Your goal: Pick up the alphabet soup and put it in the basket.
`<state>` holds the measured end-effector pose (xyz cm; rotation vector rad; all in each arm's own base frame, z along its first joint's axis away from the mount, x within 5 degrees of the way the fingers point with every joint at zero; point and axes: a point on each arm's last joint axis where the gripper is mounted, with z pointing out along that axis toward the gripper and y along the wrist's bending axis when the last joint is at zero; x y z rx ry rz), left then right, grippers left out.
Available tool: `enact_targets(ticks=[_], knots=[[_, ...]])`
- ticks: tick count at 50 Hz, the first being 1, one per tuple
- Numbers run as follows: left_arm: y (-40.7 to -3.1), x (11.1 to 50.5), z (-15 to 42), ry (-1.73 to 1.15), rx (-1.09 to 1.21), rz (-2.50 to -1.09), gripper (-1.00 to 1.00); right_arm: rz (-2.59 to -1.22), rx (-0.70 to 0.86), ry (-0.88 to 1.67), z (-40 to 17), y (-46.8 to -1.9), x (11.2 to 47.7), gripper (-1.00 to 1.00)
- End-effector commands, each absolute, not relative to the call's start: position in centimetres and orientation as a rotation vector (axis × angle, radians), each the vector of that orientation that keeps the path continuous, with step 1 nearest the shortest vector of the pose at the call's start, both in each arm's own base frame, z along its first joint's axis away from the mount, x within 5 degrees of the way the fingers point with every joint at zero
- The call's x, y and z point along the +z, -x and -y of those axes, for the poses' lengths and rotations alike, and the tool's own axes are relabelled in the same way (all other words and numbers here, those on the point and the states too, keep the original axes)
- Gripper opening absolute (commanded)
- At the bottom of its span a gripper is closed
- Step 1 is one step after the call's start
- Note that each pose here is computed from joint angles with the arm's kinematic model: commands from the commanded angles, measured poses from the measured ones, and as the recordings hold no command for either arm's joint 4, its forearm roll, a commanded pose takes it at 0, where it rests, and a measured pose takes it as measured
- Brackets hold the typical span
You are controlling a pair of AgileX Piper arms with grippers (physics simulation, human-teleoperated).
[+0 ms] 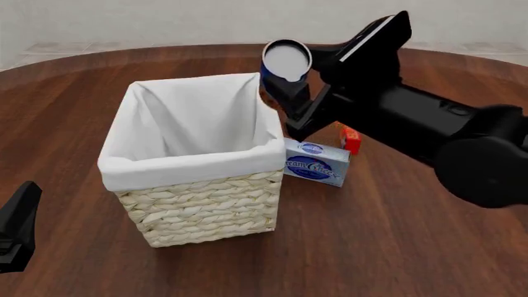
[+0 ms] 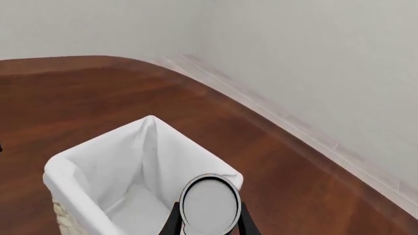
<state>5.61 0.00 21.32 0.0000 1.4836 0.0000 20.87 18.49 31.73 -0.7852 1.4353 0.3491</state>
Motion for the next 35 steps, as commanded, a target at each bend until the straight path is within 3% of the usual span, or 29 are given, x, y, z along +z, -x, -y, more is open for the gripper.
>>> enact_targets(ticks=[1,35], knots=[[-5.6,21.3,0.0,0.000,0.000,-1.484,1.00,-1.414,0.416,0.777,-20.2,-20.8,32.3,-1.00],[-5.6,21.3,0.0,0.000,0.000,-1.484,1.00,-1.438,0.472,0.854,-25.0,-22.1,32.0,-1.00]])
